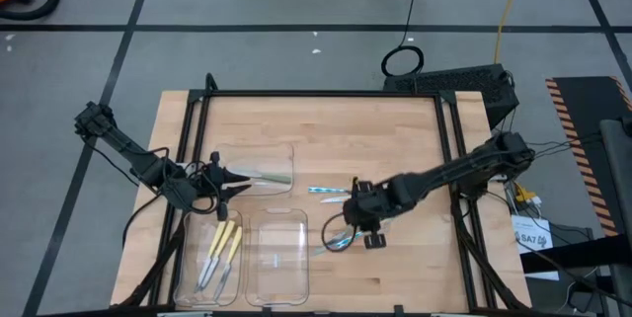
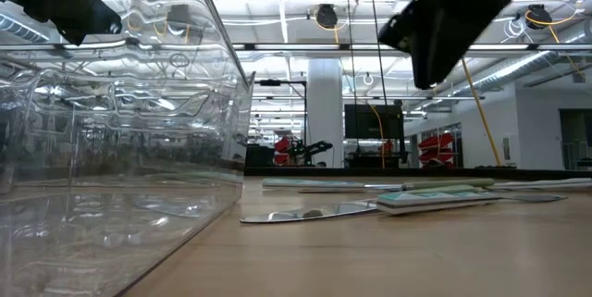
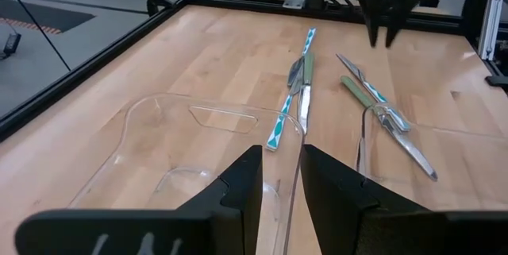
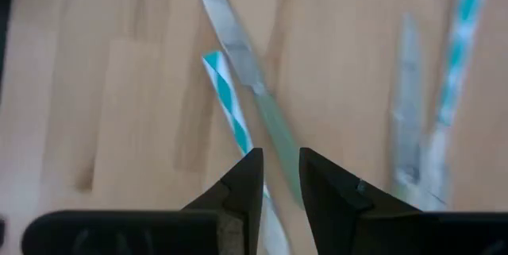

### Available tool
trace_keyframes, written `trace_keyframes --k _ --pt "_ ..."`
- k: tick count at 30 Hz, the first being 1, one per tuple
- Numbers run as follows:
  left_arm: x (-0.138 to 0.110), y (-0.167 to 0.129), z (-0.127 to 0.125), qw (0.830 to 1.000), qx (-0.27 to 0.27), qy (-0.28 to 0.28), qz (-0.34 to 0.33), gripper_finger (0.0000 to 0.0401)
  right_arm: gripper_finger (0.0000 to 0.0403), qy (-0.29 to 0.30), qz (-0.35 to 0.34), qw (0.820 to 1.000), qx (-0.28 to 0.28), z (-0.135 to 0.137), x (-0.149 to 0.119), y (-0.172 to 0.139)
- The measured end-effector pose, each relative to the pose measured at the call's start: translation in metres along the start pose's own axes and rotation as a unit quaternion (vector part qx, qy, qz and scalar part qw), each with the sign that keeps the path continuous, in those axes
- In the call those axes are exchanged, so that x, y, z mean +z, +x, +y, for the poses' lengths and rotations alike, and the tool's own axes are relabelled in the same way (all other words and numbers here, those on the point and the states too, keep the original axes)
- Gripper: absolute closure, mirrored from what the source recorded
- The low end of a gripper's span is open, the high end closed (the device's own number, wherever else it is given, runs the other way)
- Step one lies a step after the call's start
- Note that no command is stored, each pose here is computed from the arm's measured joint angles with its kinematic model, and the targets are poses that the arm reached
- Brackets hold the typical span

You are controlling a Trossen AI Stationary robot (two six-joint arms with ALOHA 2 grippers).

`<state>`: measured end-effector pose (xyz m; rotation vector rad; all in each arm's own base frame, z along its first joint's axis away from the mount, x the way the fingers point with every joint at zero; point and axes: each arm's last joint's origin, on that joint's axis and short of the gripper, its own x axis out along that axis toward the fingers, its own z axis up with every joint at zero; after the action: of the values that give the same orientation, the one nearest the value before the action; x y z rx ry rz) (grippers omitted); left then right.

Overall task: Sort silverware by color (type)
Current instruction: Put the bottom green table knife into the top transparent bin

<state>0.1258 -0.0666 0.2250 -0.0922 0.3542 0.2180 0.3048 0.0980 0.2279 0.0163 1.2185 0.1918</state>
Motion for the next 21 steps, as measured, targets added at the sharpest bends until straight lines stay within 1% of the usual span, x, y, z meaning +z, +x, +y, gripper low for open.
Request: trace_keyframes --k 3,6,9,13,17,21 --pt "0.000 0.000 0.000 1.000 0.000 0.001 0.000 0.0304 0.0323 0.020 -0.036 0.999 0.002 0.006 -0.008 0.019" --pt "0.000 0.000 0.000 1.000 0.000 0.001 0.000 0.0304 0.0320 0.022 -0.038 0.999 0.005 0.008 -0.017 0.031" --pt "0.000 0.000 0.000 1.000 0.000 0.001 0.000 0.0304 0.0309 0.018 -0.029 0.999 -0.020 0.008 -0.026 0.037" --pt "0.000 0.000 0.000 1.000 0.000 0.001 0.000 0.0304 0.0283 0.008 -0.012 0.999 -0.051 0.003 -0.042 0.049" --pt "0.000 0.000 0.000 1.000 0.000 0.003 0.000 0.0304 0.0246 0.002 -0.001 0.998 -0.057 -0.003 -0.059 0.062" --pt "0.000 0.000 0.000 1.000 0.000 0.015 0.000 0.0304 0.0217 -0.006 -0.011 0.998 -0.054 -0.006 -0.069 0.072"
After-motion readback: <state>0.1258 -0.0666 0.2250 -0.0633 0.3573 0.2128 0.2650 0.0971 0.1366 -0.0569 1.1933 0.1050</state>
